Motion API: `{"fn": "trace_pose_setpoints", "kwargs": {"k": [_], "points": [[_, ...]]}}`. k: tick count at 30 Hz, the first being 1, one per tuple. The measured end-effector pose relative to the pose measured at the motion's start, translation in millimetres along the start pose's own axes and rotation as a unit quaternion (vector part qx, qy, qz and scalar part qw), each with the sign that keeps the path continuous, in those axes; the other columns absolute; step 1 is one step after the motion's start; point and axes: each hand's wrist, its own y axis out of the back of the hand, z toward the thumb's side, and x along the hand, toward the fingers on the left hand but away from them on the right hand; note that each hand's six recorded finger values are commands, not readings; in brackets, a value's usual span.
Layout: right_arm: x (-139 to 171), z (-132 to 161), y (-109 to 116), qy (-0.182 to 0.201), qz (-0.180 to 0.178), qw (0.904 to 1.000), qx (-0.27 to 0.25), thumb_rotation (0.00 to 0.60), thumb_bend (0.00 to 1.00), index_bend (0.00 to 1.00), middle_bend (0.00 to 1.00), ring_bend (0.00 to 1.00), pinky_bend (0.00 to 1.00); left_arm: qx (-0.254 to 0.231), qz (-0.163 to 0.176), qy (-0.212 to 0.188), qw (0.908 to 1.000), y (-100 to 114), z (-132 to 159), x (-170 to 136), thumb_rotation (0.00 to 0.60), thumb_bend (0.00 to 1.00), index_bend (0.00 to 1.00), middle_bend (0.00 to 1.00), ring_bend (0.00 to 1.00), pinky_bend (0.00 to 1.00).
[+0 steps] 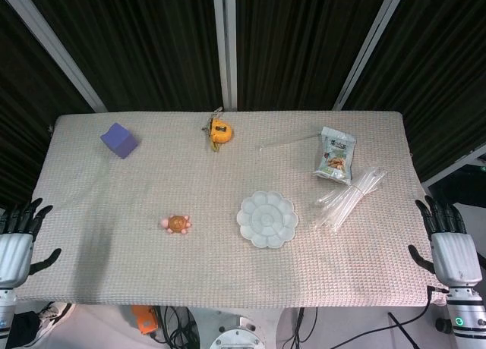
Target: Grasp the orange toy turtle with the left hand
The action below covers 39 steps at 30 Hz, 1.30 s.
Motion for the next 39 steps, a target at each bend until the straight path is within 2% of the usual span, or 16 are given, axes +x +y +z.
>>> {"fn": "trace_pose_setpoints", "kwargs": {"k": [12, 18, 24, 29, 34, 39], "points": [[-0.6, -6.9, -1.5, -0.006, 0.003, 1.0, -0.004, 0.6, 0.17, 0.0, 0.0, 0.0, 0.0, 0.002, -0.015, -0.012, 0.9998, -8.4, 9.3, 0.3, 0.6, 0.18, 0.13, 0.04, 0.0, 0.04], [0.0, -8.6, 3.0, -0.006, -0.003, 1.0, 0.002, 0.6, 0.18, 0.0, 0.0, 0.0, 0.0, -0.018, -0.019, -0.052, 0.9983, -9.1, 29.5, 10.4, 0.6, 0.18, 0.13, 0.06, 0.0, 0.08], [0.8, -6.6, 8.2, -0.003, -0.011, 0.9999, 0.002, 0.6, 0.18, 0.0, 0.0, 0.0, 0.0, -0.026, -0.054, -0.115, 0.9916, -23.5, 65.1, 37.3, 0.6, 0.18, 0.14, 0.07, 0.0, 0.09], [1.4, -7.3, 4.9, -0.003, -0.003, 1.0, 0.003, 0.6, 0.18, 0.0, 0.0, 0.0, 0.0, -0.038, -0.097, -0.17, 0.9799, -46.4, 113.7, 70.2, 0.6, 0.18, 0.18, 0.11, 0.01, 0.11], [0.8, -9.7, 6.9, -0.002, -0.002, 1.0, 0.006, 0.6, 0.18, 0.0, 0.0, 0.0, 0.0, -0.061, -0.117, -0.194, 0.9721, -68.5, 157.2, 99.5, 0.6, 0.18, 0.19, 0.14, 0.01, 0.12], [1.4, -15.6, 9.5, -0.009, -0.003, 0.9999, 0.004, 0.6, 0.18, 0.0, 0.0, 0.0, 0.0, -0.063, -0.139, -0.2, 0.9678, -91.0, 180.6, 114.6, 0.6, 0.19, 0.21, 0.17, 0.01, 0.12]]}}
